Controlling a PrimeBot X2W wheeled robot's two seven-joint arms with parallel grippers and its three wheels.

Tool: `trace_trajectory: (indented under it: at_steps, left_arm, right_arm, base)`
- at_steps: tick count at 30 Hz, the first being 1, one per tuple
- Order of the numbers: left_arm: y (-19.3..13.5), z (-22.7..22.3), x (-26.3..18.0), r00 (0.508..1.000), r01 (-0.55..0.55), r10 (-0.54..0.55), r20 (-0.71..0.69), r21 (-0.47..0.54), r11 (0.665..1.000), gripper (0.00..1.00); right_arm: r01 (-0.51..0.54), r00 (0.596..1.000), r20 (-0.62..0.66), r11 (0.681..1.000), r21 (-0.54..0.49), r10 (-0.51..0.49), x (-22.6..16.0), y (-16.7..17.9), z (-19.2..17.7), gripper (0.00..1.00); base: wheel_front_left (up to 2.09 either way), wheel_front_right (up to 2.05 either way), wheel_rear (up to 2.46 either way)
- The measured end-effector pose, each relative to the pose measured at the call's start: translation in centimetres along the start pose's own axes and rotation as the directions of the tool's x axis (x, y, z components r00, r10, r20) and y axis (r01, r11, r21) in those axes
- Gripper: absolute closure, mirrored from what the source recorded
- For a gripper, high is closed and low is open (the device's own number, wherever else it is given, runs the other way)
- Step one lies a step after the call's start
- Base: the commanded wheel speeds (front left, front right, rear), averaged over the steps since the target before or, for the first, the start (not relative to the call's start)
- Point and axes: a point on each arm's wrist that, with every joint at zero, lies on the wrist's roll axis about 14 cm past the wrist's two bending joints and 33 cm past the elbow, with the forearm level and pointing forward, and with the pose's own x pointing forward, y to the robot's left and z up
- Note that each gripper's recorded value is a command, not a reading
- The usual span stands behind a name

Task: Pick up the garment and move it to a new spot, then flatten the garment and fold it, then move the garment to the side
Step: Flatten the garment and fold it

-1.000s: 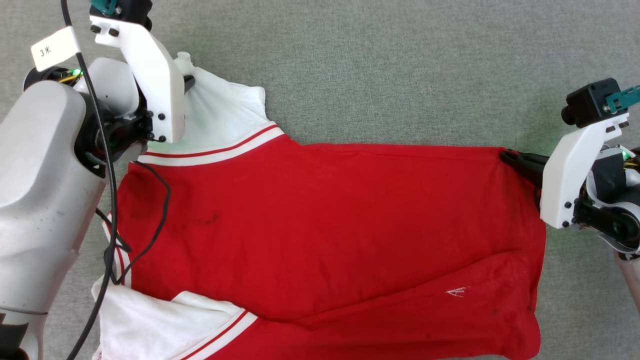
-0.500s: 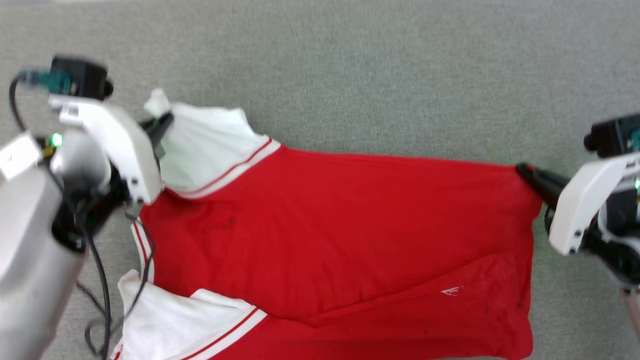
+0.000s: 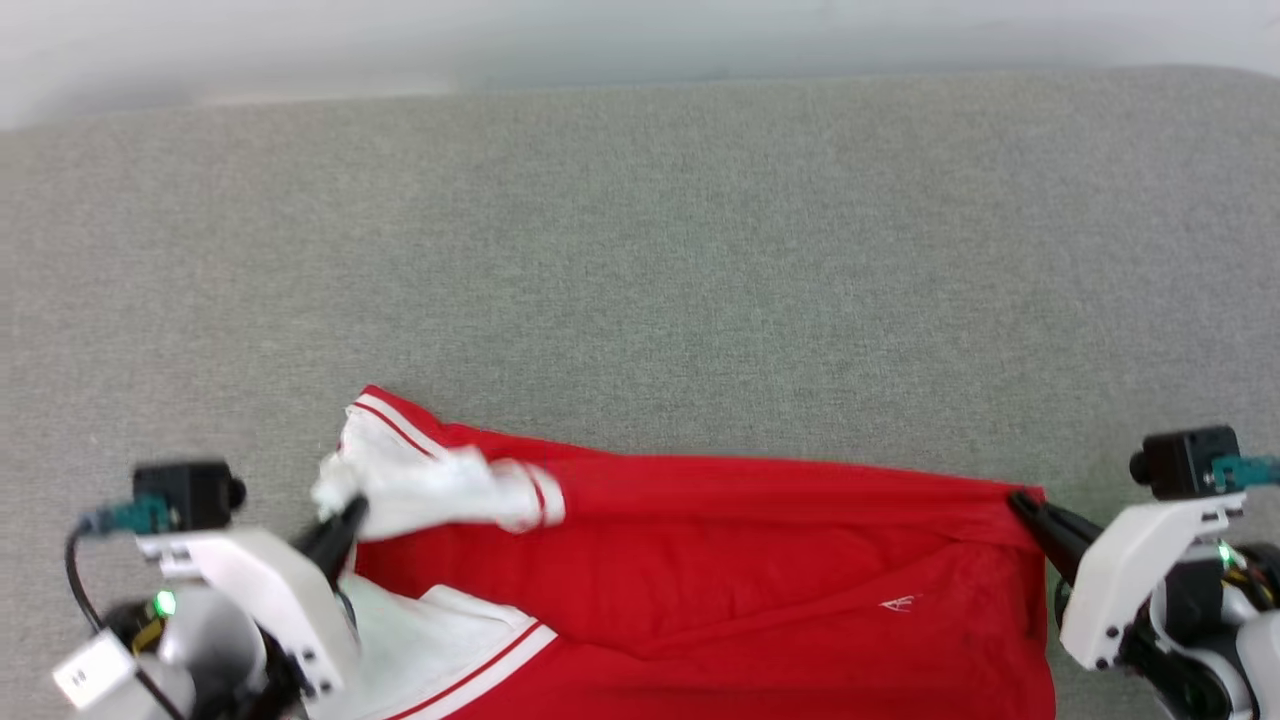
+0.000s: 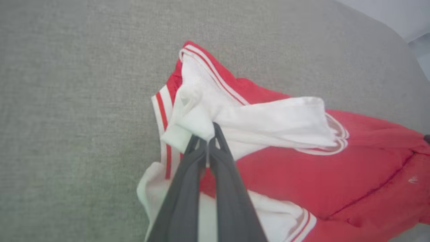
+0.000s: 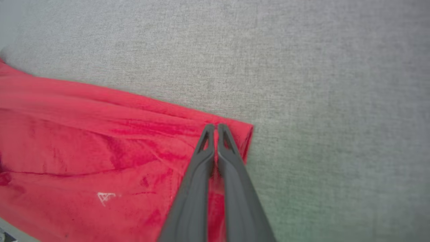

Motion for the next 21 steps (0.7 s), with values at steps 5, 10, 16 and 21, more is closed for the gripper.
trace_trajectory:
  at_steps: [5, 10, 16, 21]
  left_arm:
    - [0.2, -3.9, -2.7, 0.998, -0.04, 0.036, -0.052, -0.093, 0.995, 1.0]
    - [0.6, -7.1, -4.4, 0.992, -0.082, 0.064, -0.112, -0.159, 0.984, 1.0]
    - [0.6, -9.6, -5.0, 0.985, -0.098, 0.063, -0.163, -0.214, 0.972, 1.0]
    - [0.2, -9.8, -4.6, 0.987, -0.087, 0.052, -0.151, -0.233, 0.969, 0.11]
  right_arm:
    - [0.028, 0.999, 0.024, 0.999, 0.032, -0.029, -0.9, -0.5, -1.3, 1.0]
    - [0.048, 0.998, 0.034, 0.996, 0.074, -0.051, -1.5, -0.7, -2.6, 1.0]
    - [0.061, 0.998, 0.02, 0.992, 0.108, -0.063, -2.0, -0.5, -4.2, 1.0]
    - [0.044, 0.999, 0.014, 0.991, 0.128, -0.046, -2.0, 0.6, -5.0, 0.58]
  base:
    - [0.0, 0.0, 0.0]
    - [0.0, 0.0, 0.0]
    - [0.0, 0.0, 0.0]
    - [0.0, 0.0, 0.0]
